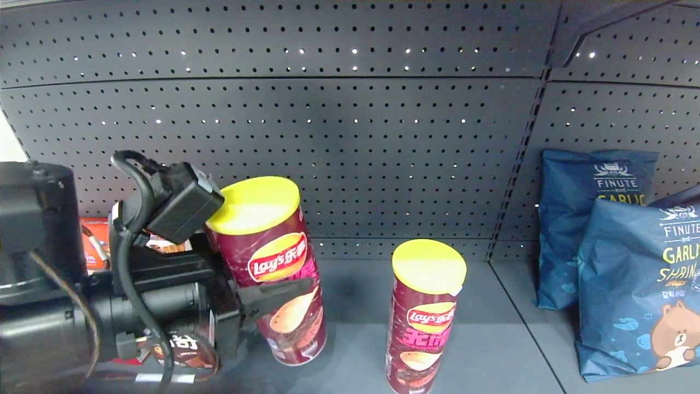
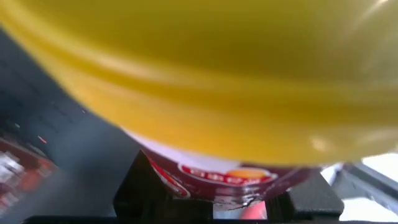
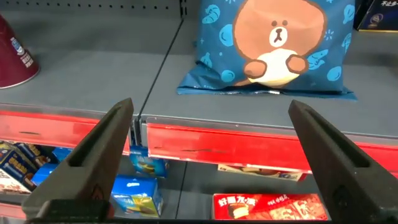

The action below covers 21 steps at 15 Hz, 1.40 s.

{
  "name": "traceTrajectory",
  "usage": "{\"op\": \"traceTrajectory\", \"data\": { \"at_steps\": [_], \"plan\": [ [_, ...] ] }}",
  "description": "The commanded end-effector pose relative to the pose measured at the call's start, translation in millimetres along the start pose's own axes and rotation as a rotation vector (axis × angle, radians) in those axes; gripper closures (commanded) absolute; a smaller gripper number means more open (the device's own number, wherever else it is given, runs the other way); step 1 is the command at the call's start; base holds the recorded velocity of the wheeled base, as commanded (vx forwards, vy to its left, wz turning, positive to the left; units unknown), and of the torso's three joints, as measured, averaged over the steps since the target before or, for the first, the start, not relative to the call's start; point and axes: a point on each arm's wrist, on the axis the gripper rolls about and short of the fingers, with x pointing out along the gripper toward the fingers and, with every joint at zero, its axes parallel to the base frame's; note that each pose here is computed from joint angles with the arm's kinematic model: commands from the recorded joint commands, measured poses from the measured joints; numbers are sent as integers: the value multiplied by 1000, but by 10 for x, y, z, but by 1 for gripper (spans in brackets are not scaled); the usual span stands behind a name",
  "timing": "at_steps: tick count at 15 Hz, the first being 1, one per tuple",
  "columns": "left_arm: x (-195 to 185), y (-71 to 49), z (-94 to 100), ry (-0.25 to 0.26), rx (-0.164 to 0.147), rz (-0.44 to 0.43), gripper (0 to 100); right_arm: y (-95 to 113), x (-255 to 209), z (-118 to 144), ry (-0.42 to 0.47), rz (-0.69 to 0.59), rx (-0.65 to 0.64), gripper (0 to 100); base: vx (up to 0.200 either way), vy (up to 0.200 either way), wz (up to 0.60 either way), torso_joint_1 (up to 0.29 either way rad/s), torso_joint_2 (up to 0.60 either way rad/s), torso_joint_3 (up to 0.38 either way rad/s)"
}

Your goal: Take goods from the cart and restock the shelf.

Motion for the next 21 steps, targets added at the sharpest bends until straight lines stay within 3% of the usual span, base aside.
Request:
{"op": "traceTrajectory", "data": {
  "at_steps": [1, 2, 3, 5, 6, 10, 12, 16, 21],
  "plan": [
    [220, 138, 98, 5, -7, 12, 100, 0, 3, 1, 5, 0, 0, 0, 0, 0, 0, 0, 0, 0],
    [452, 267, 256, -18, -5, 2, 100, 0, 3, 3, 4, 0, 0, 0, 0, 0, 0, 0, 0, 0],
    [556, 318, 323, -23, -5, -27, 100, 0, 3, 1, 5, 0, 0, 0, 0, 0, 0, 0, 0, 0],
    [602, 419, 381, 9, -27, -61, 100, 0, 3, 1, 5, 0, 0, 0, 0, 0, 0, 0, 0, 0],
    [673, 465, 331, 58, -37, -83, 100, 0, 3, 1, 5, 0, 0, 0, 0, 0, 0, 0, 0, 0],
    [926, 640, 90, 128, 34, -120, 100, 0, 3, 1, 5, 0, 0, 0, 0, 0, 0, 0, 0, 0],
    [1046, 689, 101, 111, 33, -190, 100, 0, 3, 3, 4, 0, 0, 0, 0, 0, 0, 0, 0, 0],
    [1316, 801, 137, 95, 44, -195, 100, 0, 3, 1, 5, 0, 0, 0, 0, 0, 0, 0, 0, 0],
    [1632, 911, -79, 78, 53, -192, 100, 0, 3, 3, 4, 0, 0, 0, 0, 0, 0, 0, 0, 0]
  ]
}}
